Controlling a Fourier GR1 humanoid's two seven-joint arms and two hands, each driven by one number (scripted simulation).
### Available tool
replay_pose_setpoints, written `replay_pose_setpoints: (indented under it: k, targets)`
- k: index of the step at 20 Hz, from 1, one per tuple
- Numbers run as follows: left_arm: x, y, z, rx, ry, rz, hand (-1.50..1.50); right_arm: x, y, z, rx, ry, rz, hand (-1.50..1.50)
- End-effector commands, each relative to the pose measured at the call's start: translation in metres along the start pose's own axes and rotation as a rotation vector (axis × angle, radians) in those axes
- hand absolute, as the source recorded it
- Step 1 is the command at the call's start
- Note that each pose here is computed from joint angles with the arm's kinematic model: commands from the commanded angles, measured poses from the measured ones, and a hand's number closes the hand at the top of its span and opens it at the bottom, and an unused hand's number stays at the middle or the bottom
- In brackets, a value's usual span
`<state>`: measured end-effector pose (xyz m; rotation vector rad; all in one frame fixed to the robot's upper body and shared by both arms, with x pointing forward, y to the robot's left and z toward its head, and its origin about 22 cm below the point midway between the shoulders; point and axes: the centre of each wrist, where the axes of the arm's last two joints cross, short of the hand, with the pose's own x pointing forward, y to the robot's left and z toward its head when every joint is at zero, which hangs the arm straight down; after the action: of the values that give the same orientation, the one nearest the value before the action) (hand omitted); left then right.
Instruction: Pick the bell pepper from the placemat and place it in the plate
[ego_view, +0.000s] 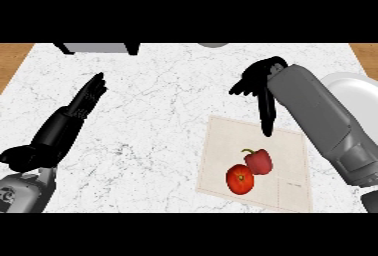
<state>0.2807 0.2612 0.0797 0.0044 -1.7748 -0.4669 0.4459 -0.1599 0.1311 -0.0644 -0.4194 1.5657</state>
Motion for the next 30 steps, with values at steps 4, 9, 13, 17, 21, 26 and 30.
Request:
replay_pose_setpoints:
  k: [4,9,13,17,21,26,30]
  targets:
    - [0.002,-0.002,0.014,0.014,-0.014,-0.008,0.00,-0.022,0.013,-0.016,0.118,0.028,0.063,-1.50]
    - [-0.002,-0.012,0.002,0.012,-0.006,-0.003,0.00,-0.017,0.028,-0.041,0.154,0.075,0.101,-1.50]
    - [0.011,-0.003,-0.002,0.006,-0.013,-0.021,0.00,-0.014,0.033,-0.042,0.181,0.067,0.126,-1.50]
    - [-0.005,0.009,0.023,0.009,0.012,0.013,0.00,-0.011,0.063,-0.066,0.209,0.071,0.128,-1.50]
    - [-0.010,-0.001,0.010,0.016,0.011,-0.007,0.00,0.004,0.062,-0.061,0.249,0.039,0.170,-1.50]
    - [0.003,-0.004,0.002,0.025,0.002,-0.014,0.00,-0.006,0.090,-0.083,0.284,0.057,0.175,-1.50]
    - [-0.004,-0.008,0.008,0.026,0.009,0.001,0.00,-0.027,0.098,-0.074,0.282,0.069,0.200,-1.50]
